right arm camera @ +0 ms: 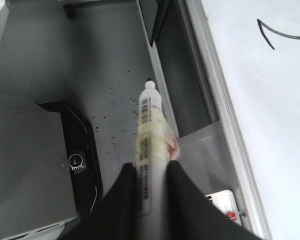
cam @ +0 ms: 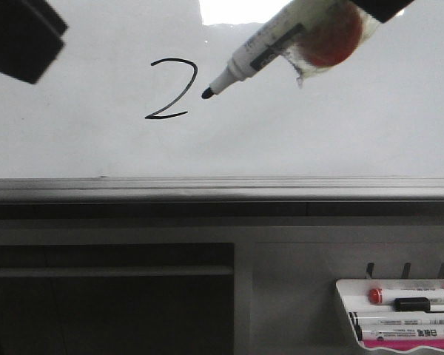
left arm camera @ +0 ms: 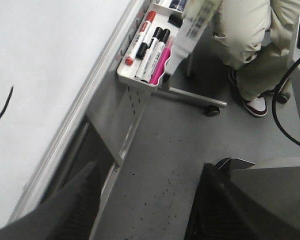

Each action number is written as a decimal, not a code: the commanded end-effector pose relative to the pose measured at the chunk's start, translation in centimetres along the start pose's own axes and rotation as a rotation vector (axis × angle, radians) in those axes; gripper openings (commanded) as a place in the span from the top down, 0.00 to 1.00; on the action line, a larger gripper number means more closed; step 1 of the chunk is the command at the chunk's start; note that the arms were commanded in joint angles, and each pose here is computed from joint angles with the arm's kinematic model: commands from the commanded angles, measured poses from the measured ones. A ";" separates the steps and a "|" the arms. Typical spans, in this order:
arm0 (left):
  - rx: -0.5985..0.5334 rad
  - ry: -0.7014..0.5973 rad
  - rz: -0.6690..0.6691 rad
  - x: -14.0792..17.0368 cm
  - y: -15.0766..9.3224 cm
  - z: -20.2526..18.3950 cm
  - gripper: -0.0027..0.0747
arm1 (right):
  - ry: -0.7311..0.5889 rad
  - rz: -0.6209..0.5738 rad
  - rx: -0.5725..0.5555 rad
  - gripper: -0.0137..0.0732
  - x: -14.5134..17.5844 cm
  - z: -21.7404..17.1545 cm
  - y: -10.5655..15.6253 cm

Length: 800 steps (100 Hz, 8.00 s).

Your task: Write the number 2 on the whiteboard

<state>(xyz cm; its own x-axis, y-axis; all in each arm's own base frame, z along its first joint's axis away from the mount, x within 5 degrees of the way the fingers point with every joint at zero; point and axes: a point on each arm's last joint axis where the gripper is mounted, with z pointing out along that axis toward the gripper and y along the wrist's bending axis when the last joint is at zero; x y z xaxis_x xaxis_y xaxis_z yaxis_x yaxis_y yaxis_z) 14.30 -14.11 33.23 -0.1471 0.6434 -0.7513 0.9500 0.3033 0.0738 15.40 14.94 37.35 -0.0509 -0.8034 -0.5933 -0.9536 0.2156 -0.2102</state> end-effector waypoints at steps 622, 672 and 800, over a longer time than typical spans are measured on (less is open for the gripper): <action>-1.046 -0.393 -0.631 11.3 0.0 -9.0 0.99 | -0.452 0.798 0.774 0.93 13.6 -3.9 4.1; -1.209 -0.643 -0.396 16.2 -4.2 -6.9 0.99 | -0.452 0.798 0.774 0.93 13.6 -3.9 4.1; -1.266 -0.695 -0.302 18.8 -5.1 -5.1 0.99 | -0.470 0.797 0.791 0.93 13.9 -4.0 4.4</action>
<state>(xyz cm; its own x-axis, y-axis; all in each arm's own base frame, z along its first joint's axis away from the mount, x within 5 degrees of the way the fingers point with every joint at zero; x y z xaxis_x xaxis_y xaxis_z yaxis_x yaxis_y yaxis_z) 5.55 -0.03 21.62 0.1258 0.1105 -0.9859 -0.0059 0.9938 0.1107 9.35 2.65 30.03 -0.3753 -0.0726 -0.9241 -0.2557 0.9663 0.0279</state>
